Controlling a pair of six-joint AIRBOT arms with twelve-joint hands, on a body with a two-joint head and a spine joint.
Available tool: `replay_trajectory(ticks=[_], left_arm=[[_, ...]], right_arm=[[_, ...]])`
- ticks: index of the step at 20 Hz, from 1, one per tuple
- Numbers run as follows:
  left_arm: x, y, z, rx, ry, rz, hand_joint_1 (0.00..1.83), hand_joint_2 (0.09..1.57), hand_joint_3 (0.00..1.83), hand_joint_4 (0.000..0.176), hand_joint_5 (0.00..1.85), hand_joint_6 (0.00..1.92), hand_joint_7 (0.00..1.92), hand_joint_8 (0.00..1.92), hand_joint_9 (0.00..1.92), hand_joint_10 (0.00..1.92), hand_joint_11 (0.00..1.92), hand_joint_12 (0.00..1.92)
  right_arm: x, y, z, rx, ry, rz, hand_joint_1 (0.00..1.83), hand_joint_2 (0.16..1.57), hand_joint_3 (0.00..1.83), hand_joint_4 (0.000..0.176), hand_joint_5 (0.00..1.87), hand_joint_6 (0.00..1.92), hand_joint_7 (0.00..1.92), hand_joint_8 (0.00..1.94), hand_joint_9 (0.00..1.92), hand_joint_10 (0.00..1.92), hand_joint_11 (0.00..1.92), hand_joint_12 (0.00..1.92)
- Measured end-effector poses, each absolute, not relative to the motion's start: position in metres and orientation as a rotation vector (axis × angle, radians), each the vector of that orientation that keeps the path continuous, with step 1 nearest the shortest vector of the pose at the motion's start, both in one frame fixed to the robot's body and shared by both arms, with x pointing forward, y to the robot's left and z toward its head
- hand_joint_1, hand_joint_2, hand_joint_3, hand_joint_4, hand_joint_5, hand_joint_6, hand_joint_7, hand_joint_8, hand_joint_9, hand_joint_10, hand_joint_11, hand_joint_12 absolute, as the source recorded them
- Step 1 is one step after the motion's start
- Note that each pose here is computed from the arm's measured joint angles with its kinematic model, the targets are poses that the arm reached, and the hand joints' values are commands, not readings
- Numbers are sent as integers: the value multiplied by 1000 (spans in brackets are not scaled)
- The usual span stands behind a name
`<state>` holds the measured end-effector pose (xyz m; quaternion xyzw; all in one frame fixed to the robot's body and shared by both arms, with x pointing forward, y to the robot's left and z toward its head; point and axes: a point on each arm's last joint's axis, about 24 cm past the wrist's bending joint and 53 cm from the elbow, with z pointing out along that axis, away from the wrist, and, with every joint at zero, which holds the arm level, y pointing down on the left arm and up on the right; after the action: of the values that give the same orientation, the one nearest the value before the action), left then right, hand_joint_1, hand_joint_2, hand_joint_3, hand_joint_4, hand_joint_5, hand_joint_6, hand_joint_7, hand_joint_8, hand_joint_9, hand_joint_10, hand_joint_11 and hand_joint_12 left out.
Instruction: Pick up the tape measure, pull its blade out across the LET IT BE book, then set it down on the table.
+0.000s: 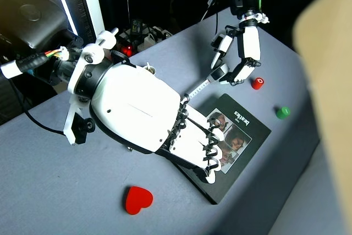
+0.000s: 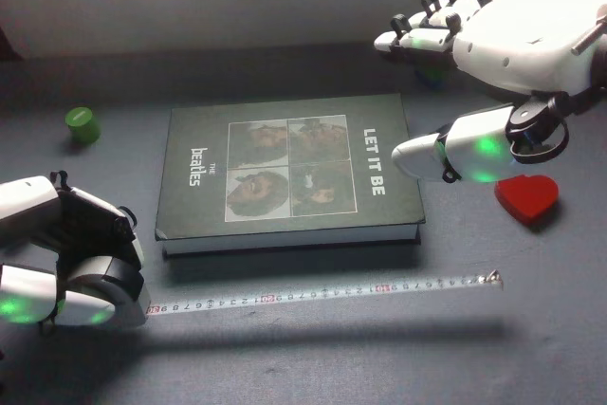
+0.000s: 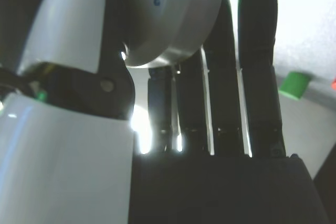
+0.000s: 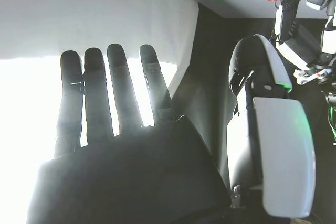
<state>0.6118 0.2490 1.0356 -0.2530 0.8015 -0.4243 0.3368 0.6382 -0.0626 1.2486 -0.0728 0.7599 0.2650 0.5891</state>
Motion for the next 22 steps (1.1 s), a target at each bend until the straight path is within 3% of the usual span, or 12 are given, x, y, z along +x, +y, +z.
replay_trajectory(ticks=[2,3,4,12,13,14,15,16,18,22], left_arm=[[613,248,1033,-660,2088,-1107,1248,1084,0,0,1001,847,1105,920,1013,805,845,1190],[614,248,1031,-664,2087,-1107,1354,1091,0,0,970,851,1088,865,942,1145,839,1196],[615,249,1030,-663,2086,-1104,1375,1096,1,0,952,869,1075,871,921,1225,835,1201],[620,255,1031,-660,2072,-1094,1374,1113,1,0,898,1003,1043,882,889,1251,792,1173],[620,255,1032,-660,2071,-1093,1238,1138,0,0,868,1130,1008,949,865,781,737,1107],[620,255,1032,-660,2070,-1094,1095,1194,5,0,811,1230,923,445,850,428,632,1017],[620,255,1032,-657,2071,-1094,927,1198,1,0,736,575,901,168,828,204,529,939],[620,255,1032,-655,2072,-1094,813,1213,1,0,774,232,880,53,807,95,463,898],[620,254,1033,-655,2067,-1101,586,1245,3,0,741,32,775,2,733,10,376,848],[622,254,1036,-654,2056,-1109,305,1211,0,0,556,0,551,0,525,0,257,807]], right_arm=[[638,-62,1249,-171,1769,617,96,1109,0,86,114,1,170,1,178,2,0,667],[638,-62,1249,-171,1769,618,96,1108,0,86,115,1,170,1,178,2,0,671],[638,-62,1249,-171,1769,618,106,1102,0,86,117,1,173,1,180,2,0,683],[638,-62,1249,-173,1769,620,137,1090,0,85,143,1,196,2,202,3,0,719],[638,-62,1249,-174,1769,621,137,1090,0,85,143,1,196,1,203,3,0,721],[638,-62,1249,-174,1769,621,137,1090,0,85,142,1,196,1,203,3,0,721],[637,-61,1248,-175,1771,621,137,1090,0,85,142,1,196,1,203,2,0,721],[637,-61,1248,-178,1770,622,137,1090,0,85,139,0,196,1,203,2,0,721],[637,-61,1246,-179,1774,622,137,1090,0,85,137,0,194,0,203,2,0,721],[637,-61,1246,-179,1774,622,137,1089,0,85,136,0,194,0,205,2,0,737]])
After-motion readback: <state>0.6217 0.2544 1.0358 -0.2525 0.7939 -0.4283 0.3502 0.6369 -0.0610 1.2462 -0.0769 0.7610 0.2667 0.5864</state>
